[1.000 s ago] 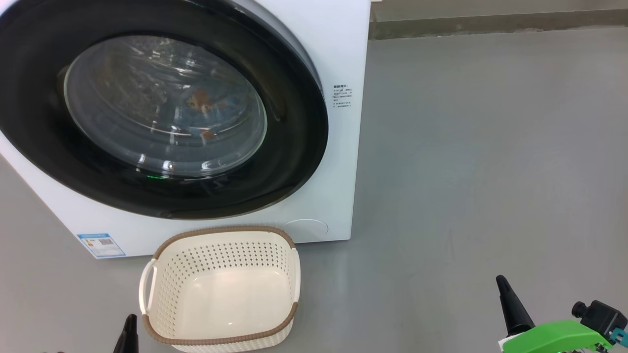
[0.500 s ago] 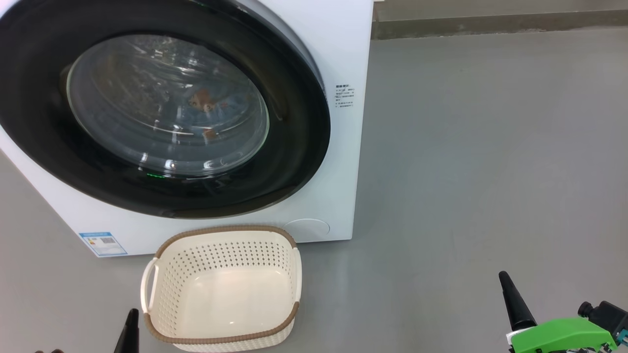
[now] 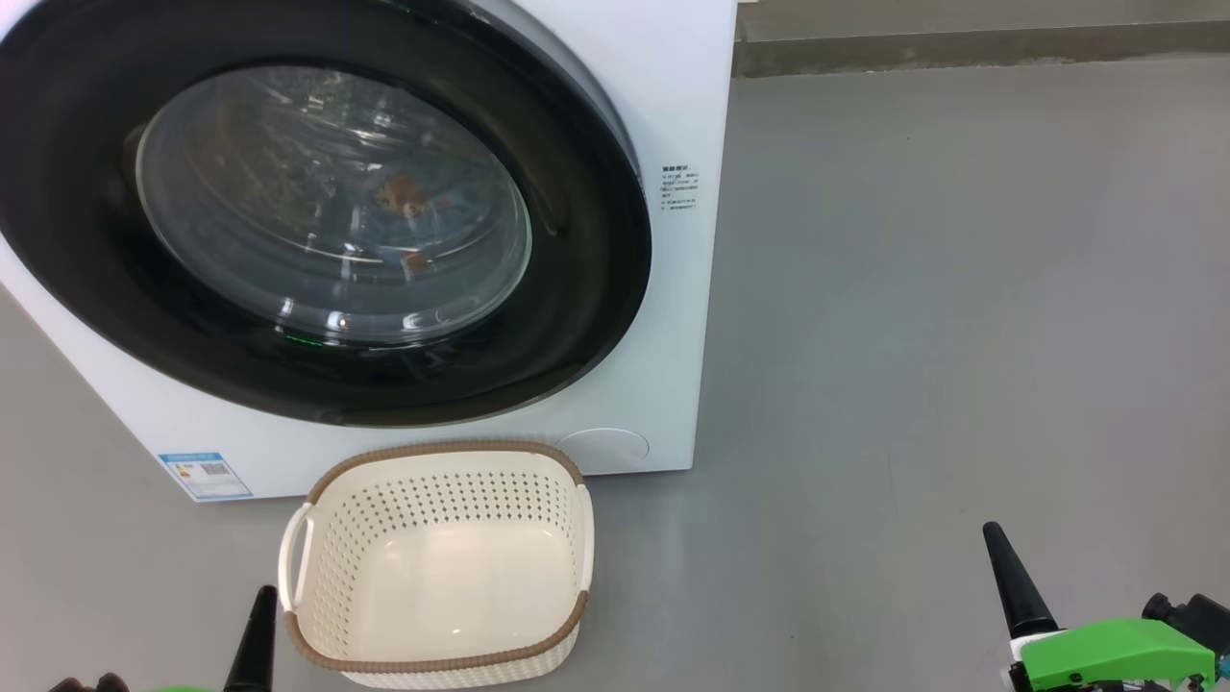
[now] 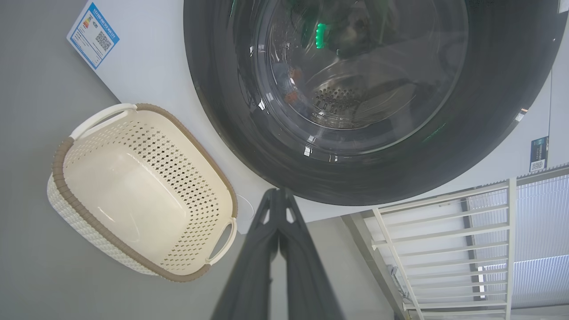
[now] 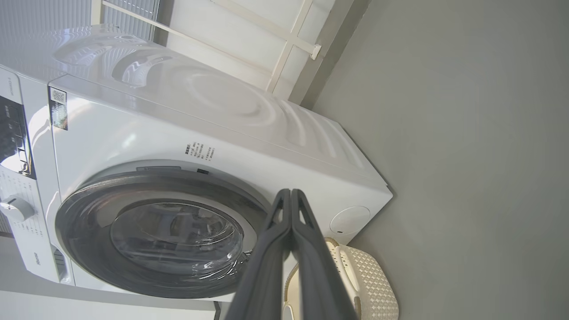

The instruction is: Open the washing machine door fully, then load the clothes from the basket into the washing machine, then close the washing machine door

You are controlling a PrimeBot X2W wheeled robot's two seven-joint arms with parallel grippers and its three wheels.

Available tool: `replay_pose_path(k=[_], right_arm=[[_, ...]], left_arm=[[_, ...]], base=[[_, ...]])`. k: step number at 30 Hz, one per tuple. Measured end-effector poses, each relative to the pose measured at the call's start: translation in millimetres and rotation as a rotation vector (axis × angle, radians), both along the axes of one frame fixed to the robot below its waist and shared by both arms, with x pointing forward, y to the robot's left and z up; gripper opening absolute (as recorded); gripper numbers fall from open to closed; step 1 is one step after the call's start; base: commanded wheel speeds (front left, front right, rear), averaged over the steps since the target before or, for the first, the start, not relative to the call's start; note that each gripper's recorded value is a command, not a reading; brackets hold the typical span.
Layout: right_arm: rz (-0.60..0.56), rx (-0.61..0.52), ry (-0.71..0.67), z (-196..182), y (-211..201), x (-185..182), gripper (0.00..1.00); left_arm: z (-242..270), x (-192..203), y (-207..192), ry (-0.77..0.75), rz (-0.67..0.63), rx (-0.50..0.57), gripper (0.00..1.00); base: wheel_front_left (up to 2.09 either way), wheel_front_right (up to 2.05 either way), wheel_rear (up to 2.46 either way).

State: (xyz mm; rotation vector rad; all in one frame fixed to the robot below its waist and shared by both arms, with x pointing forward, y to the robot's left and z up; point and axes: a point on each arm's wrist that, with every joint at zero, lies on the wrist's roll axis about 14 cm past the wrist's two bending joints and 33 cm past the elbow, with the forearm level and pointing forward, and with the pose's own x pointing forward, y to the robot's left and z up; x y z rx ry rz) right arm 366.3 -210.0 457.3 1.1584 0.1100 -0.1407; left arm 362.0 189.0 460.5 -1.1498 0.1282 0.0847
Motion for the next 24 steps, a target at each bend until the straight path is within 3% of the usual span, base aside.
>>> replay_pose_path(k=[24], right_arm=[[-0.017,0.254,-0.054,14,1,6,0.00]], left_arm=[[11,8,0,-0.029,0.019,-0.267,0.00]], base=[[0.00,0.00,0.00]])
